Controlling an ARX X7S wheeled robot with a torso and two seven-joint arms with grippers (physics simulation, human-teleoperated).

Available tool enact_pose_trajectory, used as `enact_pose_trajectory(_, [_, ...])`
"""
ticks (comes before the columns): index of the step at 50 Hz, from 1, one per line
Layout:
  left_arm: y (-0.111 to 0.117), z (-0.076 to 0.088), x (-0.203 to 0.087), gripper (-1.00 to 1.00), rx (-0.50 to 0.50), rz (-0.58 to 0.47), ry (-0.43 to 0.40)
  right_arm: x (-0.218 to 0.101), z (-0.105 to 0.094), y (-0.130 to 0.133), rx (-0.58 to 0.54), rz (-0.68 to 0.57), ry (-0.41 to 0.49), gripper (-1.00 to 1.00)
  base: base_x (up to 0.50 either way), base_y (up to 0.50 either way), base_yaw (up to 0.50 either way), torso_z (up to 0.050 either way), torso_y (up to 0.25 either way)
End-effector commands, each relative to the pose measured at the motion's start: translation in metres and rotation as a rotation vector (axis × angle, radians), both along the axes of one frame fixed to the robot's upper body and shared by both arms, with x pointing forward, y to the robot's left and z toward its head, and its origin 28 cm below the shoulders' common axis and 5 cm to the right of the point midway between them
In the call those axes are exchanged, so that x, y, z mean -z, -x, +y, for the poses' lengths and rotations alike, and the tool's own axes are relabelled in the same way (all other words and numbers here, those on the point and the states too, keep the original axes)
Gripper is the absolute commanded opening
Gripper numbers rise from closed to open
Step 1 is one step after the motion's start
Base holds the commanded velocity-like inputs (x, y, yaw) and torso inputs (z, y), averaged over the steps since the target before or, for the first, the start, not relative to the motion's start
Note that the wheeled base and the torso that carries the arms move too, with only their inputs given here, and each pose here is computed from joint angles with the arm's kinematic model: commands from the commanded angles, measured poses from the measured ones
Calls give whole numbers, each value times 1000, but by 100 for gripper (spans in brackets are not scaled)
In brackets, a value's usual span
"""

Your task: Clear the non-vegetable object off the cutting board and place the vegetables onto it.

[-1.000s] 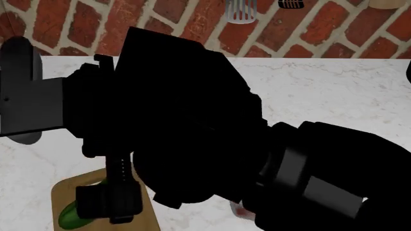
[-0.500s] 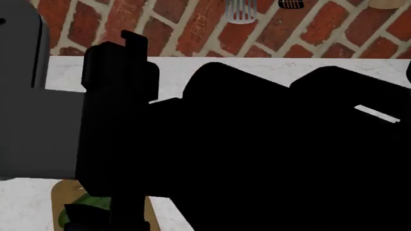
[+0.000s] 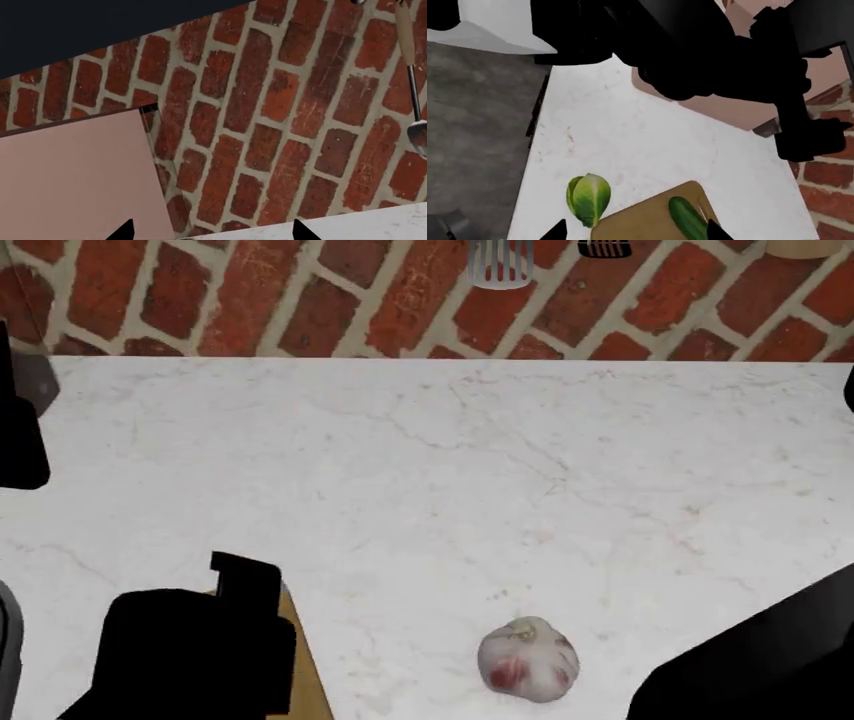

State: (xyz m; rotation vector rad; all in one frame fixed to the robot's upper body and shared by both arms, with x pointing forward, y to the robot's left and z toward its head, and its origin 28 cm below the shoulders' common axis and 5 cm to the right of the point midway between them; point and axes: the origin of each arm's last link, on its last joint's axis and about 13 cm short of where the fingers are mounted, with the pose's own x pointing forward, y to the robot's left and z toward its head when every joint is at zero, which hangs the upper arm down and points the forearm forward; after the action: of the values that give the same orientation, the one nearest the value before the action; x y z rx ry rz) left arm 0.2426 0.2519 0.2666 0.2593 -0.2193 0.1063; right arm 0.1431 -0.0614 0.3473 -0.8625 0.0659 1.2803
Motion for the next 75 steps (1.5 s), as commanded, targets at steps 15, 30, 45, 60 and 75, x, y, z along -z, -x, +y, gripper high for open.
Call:
enact_pose_trajectory(15, [-4, 3, -10, 100, 4, -31, 1, 11, 17, -15, 41, 296, -36, 100, 0, 0, 0, 0, 0])
enact_pose_trajectory(30, [-4, 3, -10, 100, -13, -30, 7, 7, 40, -40, -29, 305, 35, 100, 0, 0, 0, 0, 0])
enact_pose_trajectory(45, [-4, 3, -10, 100, -17, -31, 5, 14, 53, -43, -73, 309, 68, 100, 0, 0, 0, 0, 0])
enact_pose_trajectory(60, [-4, 3, -10, 100, -25, -30, 6, 23, 63, -48, -98, 327, 83, 100, 0, 0, 0, 0, 0])
enact_pose_trajectory(75, [-3, 3, -10, 100, -31, -29, 3, 35, 64, -55, -100, 360, 101, 100, 0, 0, 0, 0, 0])
